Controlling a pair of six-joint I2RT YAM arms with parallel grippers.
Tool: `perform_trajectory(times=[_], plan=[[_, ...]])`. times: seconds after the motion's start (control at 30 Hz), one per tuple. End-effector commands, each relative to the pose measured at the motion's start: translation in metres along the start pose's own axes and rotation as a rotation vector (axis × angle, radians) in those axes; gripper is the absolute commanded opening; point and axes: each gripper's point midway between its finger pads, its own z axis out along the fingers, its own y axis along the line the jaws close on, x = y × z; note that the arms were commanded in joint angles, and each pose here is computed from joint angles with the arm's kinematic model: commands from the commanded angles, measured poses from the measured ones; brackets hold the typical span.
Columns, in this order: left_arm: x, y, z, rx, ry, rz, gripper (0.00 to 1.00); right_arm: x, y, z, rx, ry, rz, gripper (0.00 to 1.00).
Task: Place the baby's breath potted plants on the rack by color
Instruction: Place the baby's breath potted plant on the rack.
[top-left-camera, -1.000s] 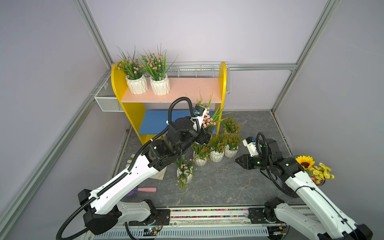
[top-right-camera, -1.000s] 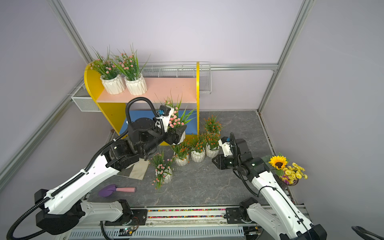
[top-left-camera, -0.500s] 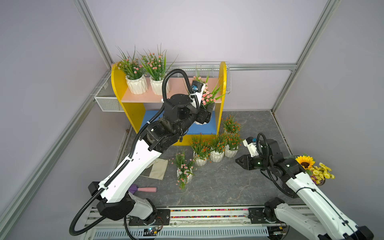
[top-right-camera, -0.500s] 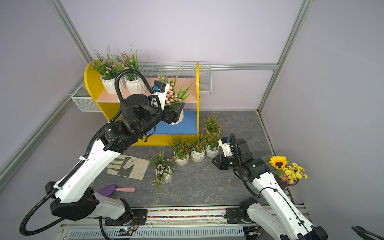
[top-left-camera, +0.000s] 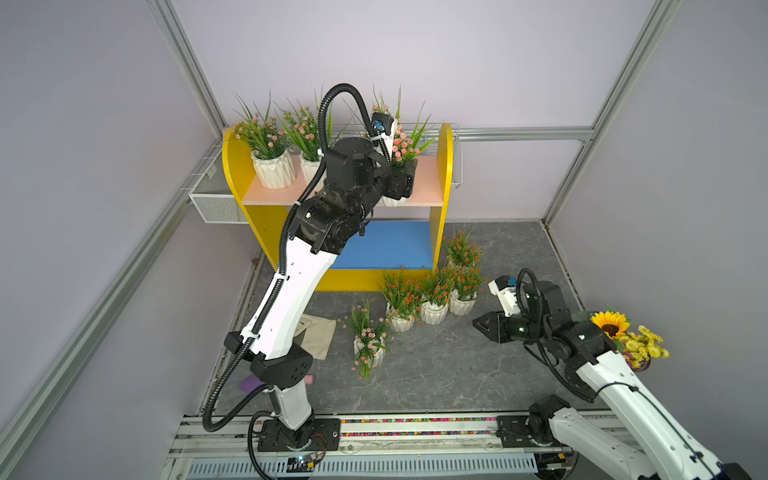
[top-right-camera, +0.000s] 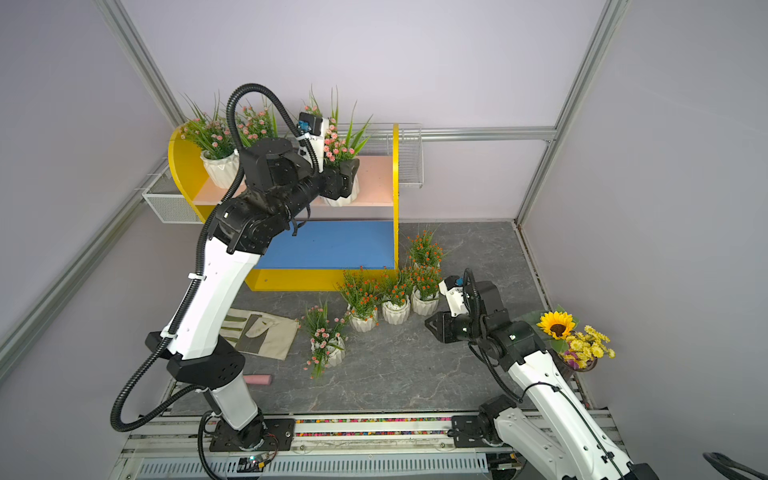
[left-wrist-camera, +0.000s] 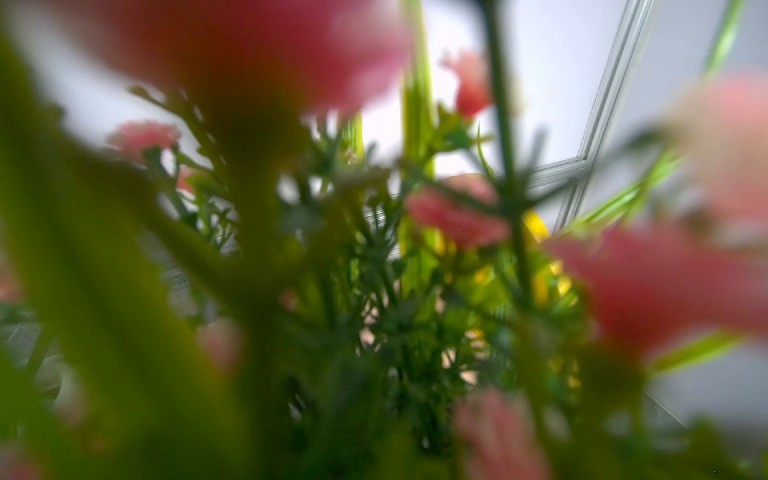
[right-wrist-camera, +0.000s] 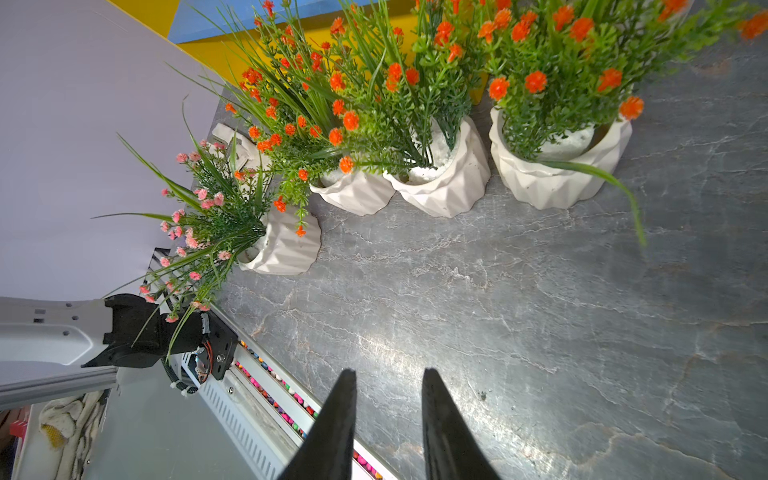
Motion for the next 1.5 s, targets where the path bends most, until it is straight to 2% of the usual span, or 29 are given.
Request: perform_trajectory(times=[0.0,0.3,1.03,1.13,1.2,1.3,1.4,1.47], plan=[[-0.028,0.015,-0.004,-0.021,-0.089,-0.023,0.00,0.012,-0.003,-0.001,0.000,0.026,0.035,0.30],[-0.026,0.058,0.021,-0.110,-0.119,-0.078,0.00,0.016,-0.005,-0.006,0.015,0.031,0.041,0.30],[0.007,0.083,0.059,-0.280,-0.064,-0.047,0.00,0.020,-0.008,-0.004,0.020,0.032,0.051,0.32],[0.011,0.085,0.062,-0.288,-0.054,-0.045,0.10,0.020,-0.008,-0.003,0.019,0.034,0.054,0.34],[0.012,0.084,0.062,-0.287,-0.049,-0.044,0.25,0.019,-0.007,-0.003,0.016,0.031,0.051,0.35],[0.012,0.084,0.063,-0.289,-0.050,-0.045,0.38,0.019,-0.007,-0.001,0.015,0.034,0.052,0.36],[0.014,0.086,0.064,-0.296,-0.047,-0.046,0.58,0.019,-0.007,-0.001,0.014,0.033,0.052,0.37],[0.013,0.086,0.063,-0.299,-0.048,-0.045,0.65,0.019,-0.008,-0.001,0.016,0.033,0.053,0.37]])
